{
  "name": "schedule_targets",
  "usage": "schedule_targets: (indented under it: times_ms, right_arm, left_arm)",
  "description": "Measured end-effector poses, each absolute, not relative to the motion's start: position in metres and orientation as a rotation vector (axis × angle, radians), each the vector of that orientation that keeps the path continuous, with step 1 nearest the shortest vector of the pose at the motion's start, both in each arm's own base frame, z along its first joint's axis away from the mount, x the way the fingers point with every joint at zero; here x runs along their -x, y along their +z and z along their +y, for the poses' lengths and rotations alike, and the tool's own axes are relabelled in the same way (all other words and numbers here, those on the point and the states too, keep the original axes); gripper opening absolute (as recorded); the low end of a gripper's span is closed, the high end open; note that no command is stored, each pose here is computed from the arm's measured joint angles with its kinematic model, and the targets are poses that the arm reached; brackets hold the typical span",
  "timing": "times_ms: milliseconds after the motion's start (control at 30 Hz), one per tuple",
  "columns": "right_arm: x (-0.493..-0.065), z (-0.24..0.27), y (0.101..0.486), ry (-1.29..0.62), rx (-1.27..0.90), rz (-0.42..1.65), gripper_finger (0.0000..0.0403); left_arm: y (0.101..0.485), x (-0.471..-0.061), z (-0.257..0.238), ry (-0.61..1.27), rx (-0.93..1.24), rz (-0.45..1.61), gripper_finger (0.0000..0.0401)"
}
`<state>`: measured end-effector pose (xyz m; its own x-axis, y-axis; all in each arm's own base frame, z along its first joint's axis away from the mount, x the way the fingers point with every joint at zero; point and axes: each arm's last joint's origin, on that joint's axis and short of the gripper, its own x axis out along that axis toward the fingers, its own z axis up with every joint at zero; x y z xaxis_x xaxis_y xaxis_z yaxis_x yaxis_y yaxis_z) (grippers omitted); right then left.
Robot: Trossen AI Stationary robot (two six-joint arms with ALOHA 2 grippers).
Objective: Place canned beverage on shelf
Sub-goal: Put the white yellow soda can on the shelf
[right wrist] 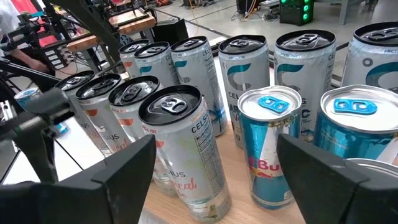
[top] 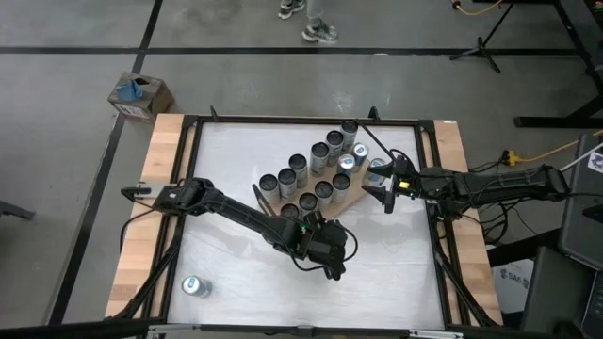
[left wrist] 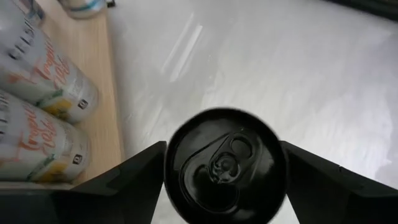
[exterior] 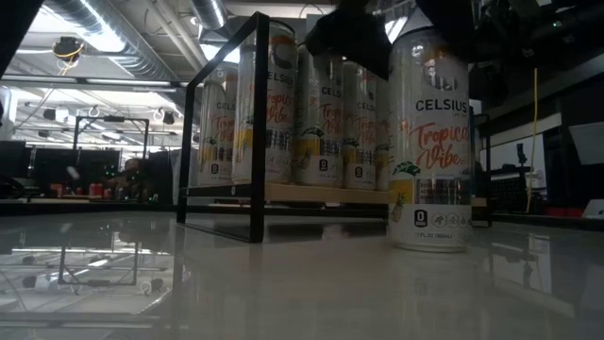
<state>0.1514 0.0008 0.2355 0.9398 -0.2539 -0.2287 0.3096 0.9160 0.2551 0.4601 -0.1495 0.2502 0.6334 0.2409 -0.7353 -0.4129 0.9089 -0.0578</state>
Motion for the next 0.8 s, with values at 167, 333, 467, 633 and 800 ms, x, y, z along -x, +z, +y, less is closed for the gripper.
schedule_targets:
  times_ms: [167,333,467,633,800]
  right_arm:
    - [-0.151,0.001,0.236,-0.292,-0.293,0.193,0.0324]
    - [-0.152,0.001,0.236,-0.267,-0.296,0.197,0.0324]
    - [-0.152,0.003,0.236,-0.229,-0.302,0.204,0.0324]
    - [-0.152,0.003,0.236,-0.206,-0.305,0.208,0.0324]
    - [-0.152,0.004,0.236,-0.194,-0.307,0.207,0.0324]
  left_arm:
    - [0.261,-0.458,-0.147,0.380,0.240,0.776,0.0289]
    - [0.265,-0.456,-0.146,0.376,0.246,0.769,0.0289]
    - [0.270,-0.455,-0.145,0.373,0.250,0.763,0.0289]
    - [0.288,-0.448,-0.141,0.350,0.221,0.740,0.0289]
    - [0.313,-0.438,-0.135,0.319,0.197,0.702,0.0289]
